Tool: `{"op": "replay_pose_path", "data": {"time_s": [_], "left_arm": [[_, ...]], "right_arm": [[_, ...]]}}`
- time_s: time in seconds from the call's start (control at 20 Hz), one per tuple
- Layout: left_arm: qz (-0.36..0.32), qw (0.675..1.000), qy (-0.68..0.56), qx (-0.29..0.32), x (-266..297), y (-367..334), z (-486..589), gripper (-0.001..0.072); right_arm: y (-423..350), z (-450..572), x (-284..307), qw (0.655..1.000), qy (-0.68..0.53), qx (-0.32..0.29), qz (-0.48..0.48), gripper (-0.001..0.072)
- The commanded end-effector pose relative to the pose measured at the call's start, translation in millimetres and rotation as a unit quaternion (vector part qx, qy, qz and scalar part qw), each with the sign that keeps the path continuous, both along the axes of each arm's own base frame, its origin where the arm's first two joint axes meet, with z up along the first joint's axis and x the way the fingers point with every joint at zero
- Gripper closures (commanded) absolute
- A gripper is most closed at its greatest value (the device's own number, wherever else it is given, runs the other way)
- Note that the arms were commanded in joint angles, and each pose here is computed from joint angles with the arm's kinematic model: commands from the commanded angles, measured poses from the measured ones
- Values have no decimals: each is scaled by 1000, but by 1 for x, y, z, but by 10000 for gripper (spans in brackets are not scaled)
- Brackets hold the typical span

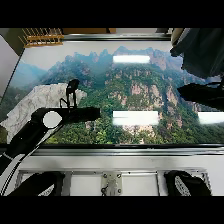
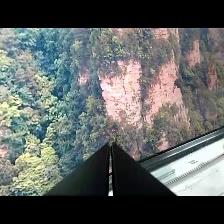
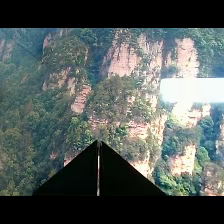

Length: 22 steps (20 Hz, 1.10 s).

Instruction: Fold the clothes and pants, and hang the long-sleeved shirts on hangers.

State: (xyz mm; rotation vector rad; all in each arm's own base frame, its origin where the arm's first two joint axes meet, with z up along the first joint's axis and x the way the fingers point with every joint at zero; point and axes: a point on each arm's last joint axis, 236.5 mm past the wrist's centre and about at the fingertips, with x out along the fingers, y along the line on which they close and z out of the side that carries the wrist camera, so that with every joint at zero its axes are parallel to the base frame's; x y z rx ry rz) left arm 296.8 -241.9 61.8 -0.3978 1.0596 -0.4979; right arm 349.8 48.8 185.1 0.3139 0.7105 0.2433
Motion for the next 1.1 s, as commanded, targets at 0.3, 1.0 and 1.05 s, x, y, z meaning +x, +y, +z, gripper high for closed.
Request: {"op": "replay_pose_path", "data": {"time_s": [0.3,1.0,1.05], "left_arm": [[20,974,-198,108,98,92,57,12],[-56,929,-23,366,223,275,-125,12],[-65,929,-16,365,222,270,-136,12]], "right_arm": [[0,-2,0,1000,3,1,0,680],[0,-3,1,1000,4,1,0,680],[0,-3,1,1000,4,1,0,680]]}}
